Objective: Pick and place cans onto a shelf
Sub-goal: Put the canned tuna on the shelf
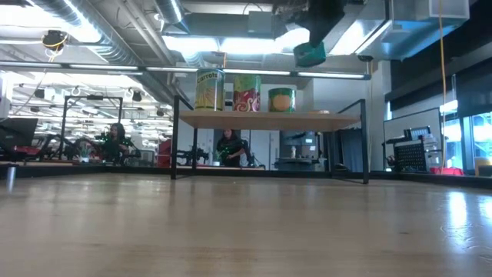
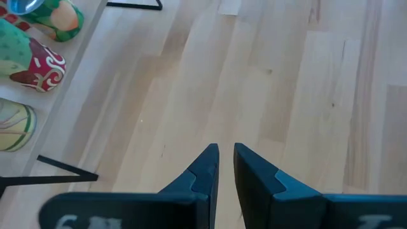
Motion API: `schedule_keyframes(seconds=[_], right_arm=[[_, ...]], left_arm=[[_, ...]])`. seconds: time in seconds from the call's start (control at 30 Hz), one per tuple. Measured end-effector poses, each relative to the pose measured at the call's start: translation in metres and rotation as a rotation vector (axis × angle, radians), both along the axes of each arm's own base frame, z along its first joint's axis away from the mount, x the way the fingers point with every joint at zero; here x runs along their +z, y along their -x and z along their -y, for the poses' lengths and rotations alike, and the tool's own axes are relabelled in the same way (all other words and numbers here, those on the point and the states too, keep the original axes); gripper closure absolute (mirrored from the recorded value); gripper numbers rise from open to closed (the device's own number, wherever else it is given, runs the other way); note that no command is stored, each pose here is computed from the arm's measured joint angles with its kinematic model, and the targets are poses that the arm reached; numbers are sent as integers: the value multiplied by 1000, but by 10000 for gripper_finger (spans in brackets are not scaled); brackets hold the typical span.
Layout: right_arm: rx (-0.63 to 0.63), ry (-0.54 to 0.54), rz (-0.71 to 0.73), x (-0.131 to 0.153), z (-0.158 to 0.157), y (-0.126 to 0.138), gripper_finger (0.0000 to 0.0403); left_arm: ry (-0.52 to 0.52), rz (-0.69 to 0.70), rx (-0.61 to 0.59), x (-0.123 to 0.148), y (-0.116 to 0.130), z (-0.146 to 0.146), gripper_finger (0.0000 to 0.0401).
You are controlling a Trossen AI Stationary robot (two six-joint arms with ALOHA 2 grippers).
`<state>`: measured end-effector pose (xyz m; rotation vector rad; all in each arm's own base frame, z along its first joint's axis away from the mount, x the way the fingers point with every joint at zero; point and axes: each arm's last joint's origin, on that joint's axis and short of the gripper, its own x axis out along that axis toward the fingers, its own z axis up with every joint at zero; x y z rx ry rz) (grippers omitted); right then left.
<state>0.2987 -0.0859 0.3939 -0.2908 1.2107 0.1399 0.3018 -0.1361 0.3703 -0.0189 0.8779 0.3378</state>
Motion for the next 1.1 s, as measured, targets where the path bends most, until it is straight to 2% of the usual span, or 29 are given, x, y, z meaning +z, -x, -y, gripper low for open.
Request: schedule_keyframes(seconds=[0.1, 0.23, 0.3, 0.87, 1.1], right_arm=[[-17, -10, 2, -1, 18, 6, 397], [-35, -110, 10, -8, 35, 15, 397], [-44, -123, 14, -13, 40, 21, 397], [-84, -90, 9, -93, 78, 42, 397], [-131, -95, 20, -99, 90, 50, 397]], left_arm=[[9, -4, 5, 0, -1, -3, 358], [10, -4, 15, 0, -3, -6, 358], [10, -4, 21, 0, -3, -8, 358], [33, -15, 67, -1, -10, -25, 358], [34, -15, 75, -1, -11, -28, 358]])
